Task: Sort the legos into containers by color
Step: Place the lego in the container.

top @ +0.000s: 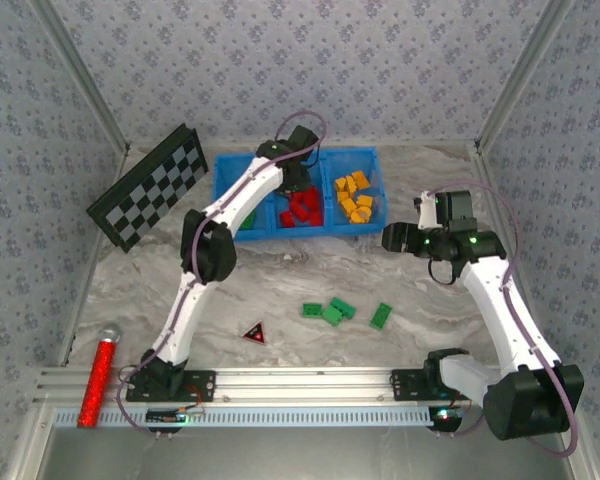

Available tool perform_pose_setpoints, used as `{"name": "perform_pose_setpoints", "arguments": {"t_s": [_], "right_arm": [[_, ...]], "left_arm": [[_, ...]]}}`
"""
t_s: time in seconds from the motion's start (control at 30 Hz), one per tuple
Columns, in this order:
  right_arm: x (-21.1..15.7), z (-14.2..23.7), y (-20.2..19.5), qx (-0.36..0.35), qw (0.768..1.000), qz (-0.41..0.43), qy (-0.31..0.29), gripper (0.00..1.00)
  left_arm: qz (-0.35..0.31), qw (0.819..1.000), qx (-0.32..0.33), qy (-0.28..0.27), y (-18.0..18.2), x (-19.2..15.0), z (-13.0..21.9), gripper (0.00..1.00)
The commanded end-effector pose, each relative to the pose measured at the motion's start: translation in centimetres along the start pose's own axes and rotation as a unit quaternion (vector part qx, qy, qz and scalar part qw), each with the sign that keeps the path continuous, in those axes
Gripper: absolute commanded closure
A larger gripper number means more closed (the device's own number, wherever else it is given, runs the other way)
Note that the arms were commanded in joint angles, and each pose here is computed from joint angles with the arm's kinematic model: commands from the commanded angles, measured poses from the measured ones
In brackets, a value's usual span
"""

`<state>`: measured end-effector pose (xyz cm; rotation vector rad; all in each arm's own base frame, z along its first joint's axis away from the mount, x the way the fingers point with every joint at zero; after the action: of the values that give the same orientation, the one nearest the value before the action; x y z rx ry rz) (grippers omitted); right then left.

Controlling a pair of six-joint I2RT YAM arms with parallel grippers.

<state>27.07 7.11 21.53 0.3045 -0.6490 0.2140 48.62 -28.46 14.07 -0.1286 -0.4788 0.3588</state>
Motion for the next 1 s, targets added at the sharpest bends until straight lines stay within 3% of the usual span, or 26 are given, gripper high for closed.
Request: {"name": "perform_pose_setpoints", "arguments": {"t_s": [0.0,0.37,0.67,0.83,0.97], "right_arm": [[-0.8,-0.5,-0.2,-0.005,1.000,0.005,0.021,0.19],[-0.6,-2.5,0.3,0.006,0.999,0.013,0.040,0.20],[-0.4,-2.2,0.2,-0.010,0.999,0.024,0.039,0.20],[0.4,-1.2,0.1,0.001,1.000,0.026,0.016,0.19],[0.8,-0.4,-1.5,-0.020,1.000,0.001,0.000,0.18]], "left_arm": [[0.002,1.000,-0.004,-0.011,0.2,1.5,-0.2,0.79],[0.006,1.000,-0.020,-0.008,-0.2,2.3,-0.9,0.61],[-0.040,0.998,-0.037,-0.043,-1.0,3.2,4.8,0.50],[-0.119,0.990,-0.038,-0.059,-2.0,1.3,8.6,0.49],[-0.198,0.979,-0.021,-0.045,-2.5,-3.1,10.2,0.48]]}}
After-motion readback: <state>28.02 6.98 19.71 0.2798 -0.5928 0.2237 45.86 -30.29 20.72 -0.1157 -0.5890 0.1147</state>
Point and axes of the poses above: each hand's point on the last joint's axis, 136 mm out from that joint toward the fingers, its own z axis back along the fingers, its own y axis along the line the jaws close on, x = y × z, the point moved 3 cm from there along z, back along the fingers, and after that the axes turned 13 degrees about z, right-handed, at the moved point
